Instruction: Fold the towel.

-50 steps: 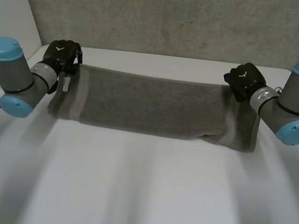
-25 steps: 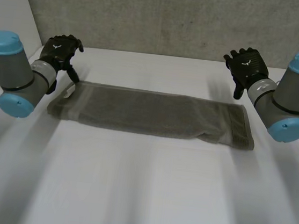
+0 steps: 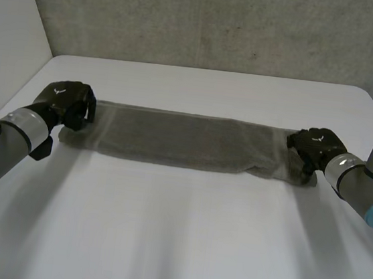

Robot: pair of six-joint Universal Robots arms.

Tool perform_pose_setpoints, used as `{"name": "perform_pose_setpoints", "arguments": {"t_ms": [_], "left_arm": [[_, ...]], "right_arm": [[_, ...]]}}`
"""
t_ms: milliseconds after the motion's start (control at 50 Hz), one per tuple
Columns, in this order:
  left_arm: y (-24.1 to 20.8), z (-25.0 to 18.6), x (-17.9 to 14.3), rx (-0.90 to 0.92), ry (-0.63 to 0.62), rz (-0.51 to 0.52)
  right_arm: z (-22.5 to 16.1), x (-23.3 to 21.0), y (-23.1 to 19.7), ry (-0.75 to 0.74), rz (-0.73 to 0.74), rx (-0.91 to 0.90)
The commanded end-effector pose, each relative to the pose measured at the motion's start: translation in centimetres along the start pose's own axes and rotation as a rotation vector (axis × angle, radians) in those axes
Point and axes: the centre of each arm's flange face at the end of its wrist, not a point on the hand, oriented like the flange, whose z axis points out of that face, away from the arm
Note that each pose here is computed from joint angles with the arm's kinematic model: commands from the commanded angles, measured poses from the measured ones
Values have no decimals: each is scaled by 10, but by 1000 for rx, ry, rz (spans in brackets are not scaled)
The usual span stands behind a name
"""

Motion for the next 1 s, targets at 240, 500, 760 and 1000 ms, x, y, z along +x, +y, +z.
{"name": "perform_pose_setpoints", "arguments": {"t_ms": [240,500,760,1000], "left_arm": [[12,-7,-10,-50,-6,-35],[13,-16,-8,-58,-10,-40],[6,-25,-18,-43,-43,-40],[0,-27,-14,-25,-39,-36]], "right_arm": [[17,14,32,22,41,-65],[11,57,43,108,67,-91],[-19,149,-42,369,-134,120],[-48,-78,-176,-112,-155,538]]}}
